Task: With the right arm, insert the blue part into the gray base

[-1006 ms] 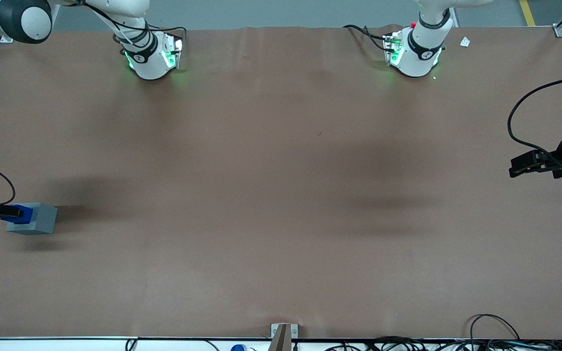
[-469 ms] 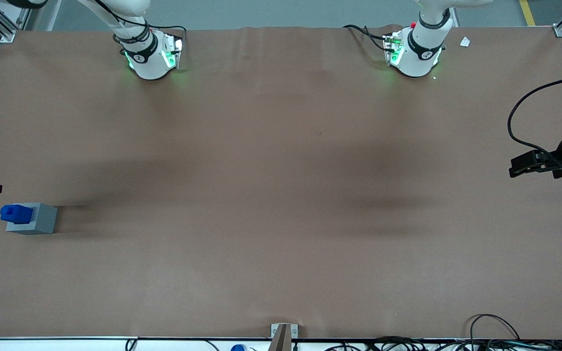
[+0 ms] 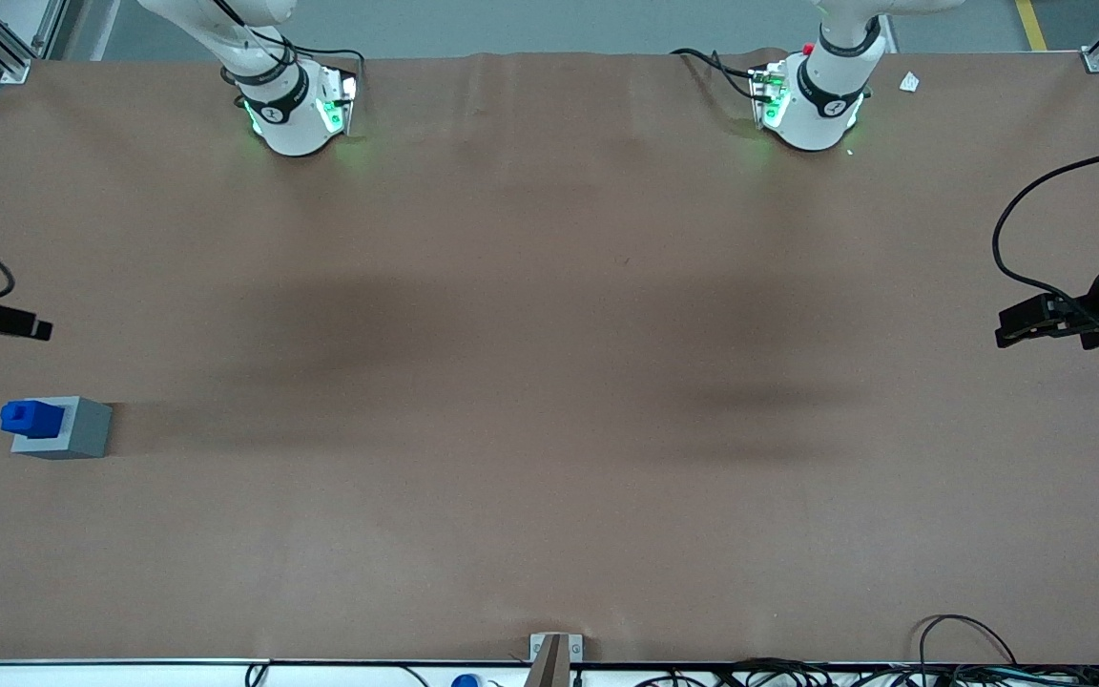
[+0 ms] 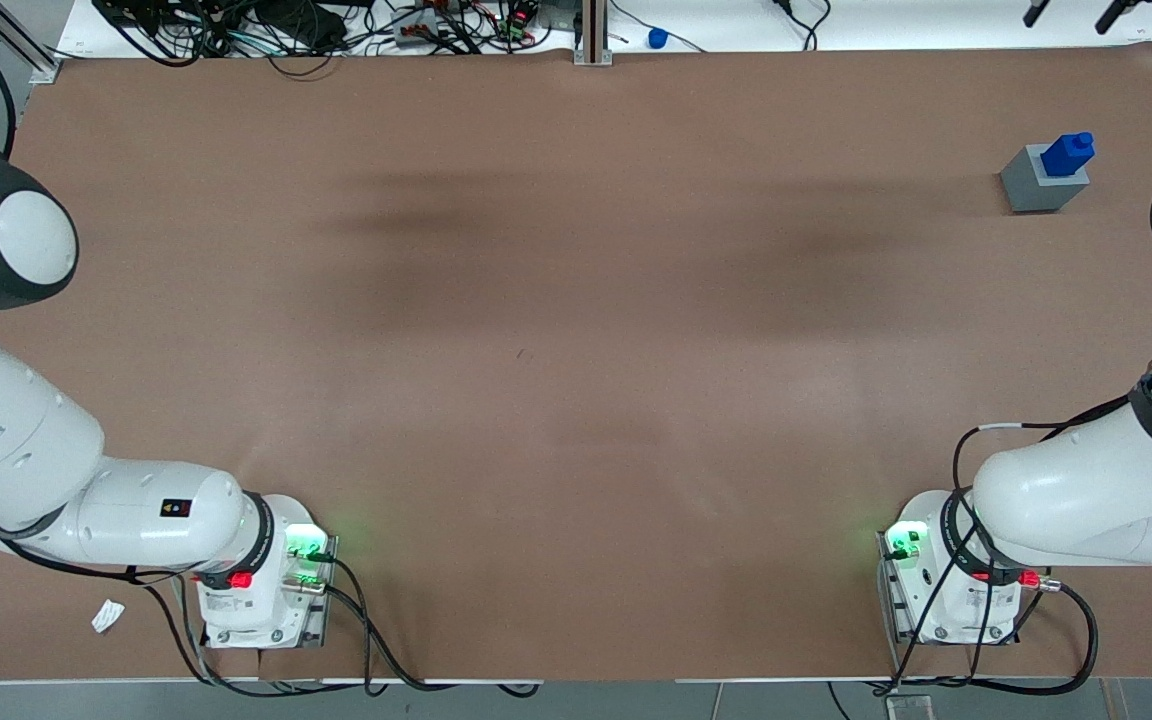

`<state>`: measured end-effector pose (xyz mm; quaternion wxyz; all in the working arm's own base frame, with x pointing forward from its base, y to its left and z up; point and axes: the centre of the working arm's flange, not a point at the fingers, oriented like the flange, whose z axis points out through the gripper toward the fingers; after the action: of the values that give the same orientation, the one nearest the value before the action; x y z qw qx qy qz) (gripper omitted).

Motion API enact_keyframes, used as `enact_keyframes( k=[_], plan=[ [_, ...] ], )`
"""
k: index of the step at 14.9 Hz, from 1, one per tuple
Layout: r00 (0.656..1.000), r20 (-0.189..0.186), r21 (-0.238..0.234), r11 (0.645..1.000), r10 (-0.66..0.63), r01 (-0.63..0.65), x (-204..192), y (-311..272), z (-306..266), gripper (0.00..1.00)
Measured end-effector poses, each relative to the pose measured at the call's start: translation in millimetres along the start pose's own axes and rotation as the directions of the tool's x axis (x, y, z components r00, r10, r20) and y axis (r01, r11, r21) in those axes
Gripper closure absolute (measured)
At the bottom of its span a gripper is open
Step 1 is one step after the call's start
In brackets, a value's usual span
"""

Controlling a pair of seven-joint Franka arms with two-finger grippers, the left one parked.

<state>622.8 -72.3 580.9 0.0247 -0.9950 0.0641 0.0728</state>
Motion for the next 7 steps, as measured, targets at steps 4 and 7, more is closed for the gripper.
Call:
enact_keyframes(
  k=[4,7],
  plan=[
    [0.998,-0.058,-0.001,1.0,-0.001,0.001,-38,-41,-30,0.0],
    [0.997,-0.072,0.001,1.0,-0.008,0.008,-70,-55,-40,0.0]
  ],
)
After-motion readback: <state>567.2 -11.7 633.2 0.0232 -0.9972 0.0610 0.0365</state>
